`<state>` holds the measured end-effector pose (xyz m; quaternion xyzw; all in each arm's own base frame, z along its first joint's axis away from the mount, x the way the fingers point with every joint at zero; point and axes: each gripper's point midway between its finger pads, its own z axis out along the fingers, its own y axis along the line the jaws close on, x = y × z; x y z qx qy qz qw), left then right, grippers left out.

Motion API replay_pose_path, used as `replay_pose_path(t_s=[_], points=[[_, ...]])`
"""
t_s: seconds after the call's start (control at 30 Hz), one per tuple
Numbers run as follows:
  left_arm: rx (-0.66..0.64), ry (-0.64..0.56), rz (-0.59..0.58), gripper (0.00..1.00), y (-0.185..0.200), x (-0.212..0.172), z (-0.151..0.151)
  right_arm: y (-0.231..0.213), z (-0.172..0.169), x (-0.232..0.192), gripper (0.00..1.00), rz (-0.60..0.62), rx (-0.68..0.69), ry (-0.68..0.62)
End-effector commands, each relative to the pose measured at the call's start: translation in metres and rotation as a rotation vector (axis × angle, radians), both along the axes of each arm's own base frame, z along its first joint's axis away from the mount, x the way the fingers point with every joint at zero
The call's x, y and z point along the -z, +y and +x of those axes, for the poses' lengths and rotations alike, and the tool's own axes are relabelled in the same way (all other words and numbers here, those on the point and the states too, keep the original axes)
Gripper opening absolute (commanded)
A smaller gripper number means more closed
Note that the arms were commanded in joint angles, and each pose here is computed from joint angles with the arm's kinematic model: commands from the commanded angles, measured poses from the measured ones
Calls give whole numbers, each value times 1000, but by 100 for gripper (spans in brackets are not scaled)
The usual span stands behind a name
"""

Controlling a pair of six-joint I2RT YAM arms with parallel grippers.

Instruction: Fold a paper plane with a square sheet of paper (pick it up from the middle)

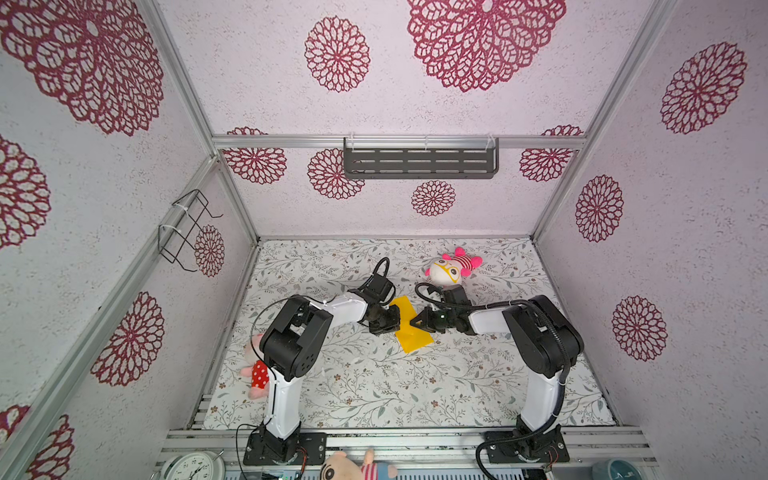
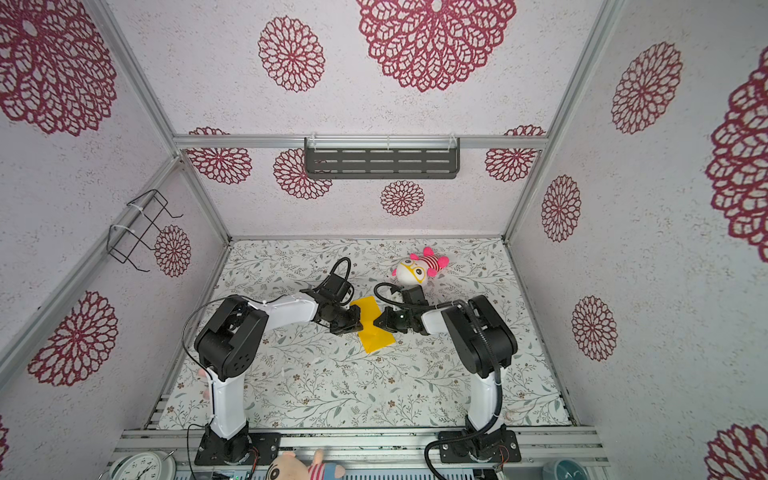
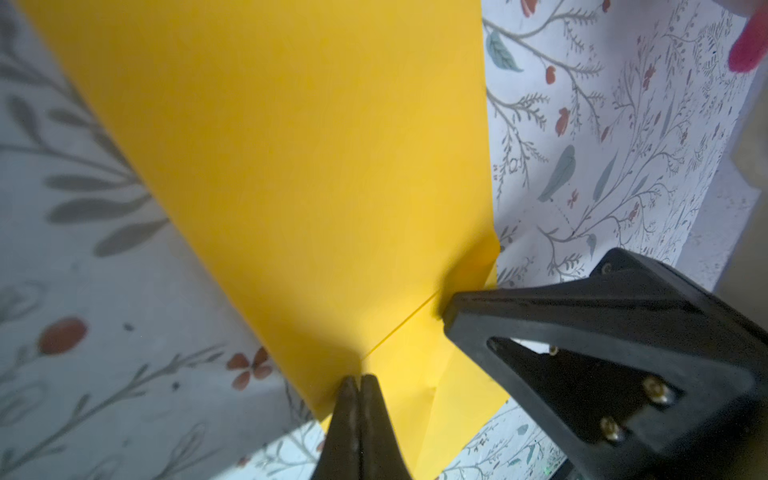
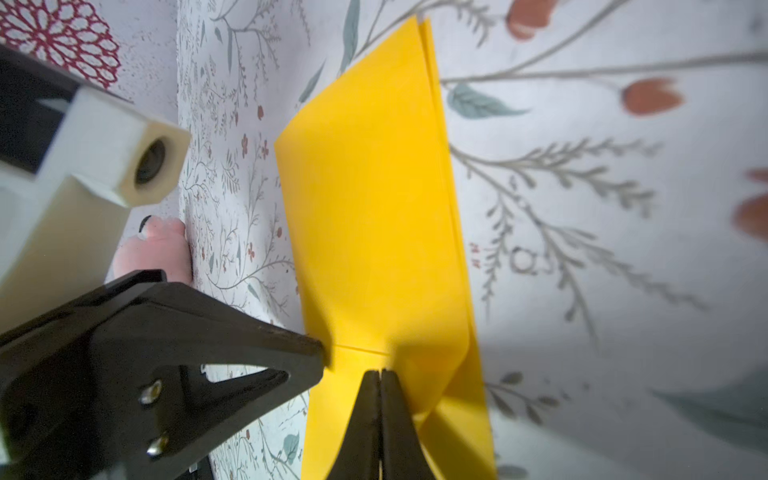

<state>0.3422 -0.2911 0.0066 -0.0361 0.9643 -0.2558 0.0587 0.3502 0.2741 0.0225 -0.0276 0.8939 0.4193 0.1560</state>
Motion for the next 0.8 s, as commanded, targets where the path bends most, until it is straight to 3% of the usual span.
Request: replay_pose_path(t_s=[0.0,0.17,0.33,0.6,0.77], points=[[-20,125,207,0,42,49,-31,-34,6,15,7,-84,77,2],[-18,125,209,0,42,48,-31,-39,16,-15,7,-71,93,-73],[-16,121,208,0,42,47,-30,-13,5,-41,7,-9,13,-115],[-16,121,210,0,41,47,-29,25,-22,-33,7,67,-79,-31],[-16,119,208,0,41,46,-28,21,-32,-12,7,24,-64,43]])
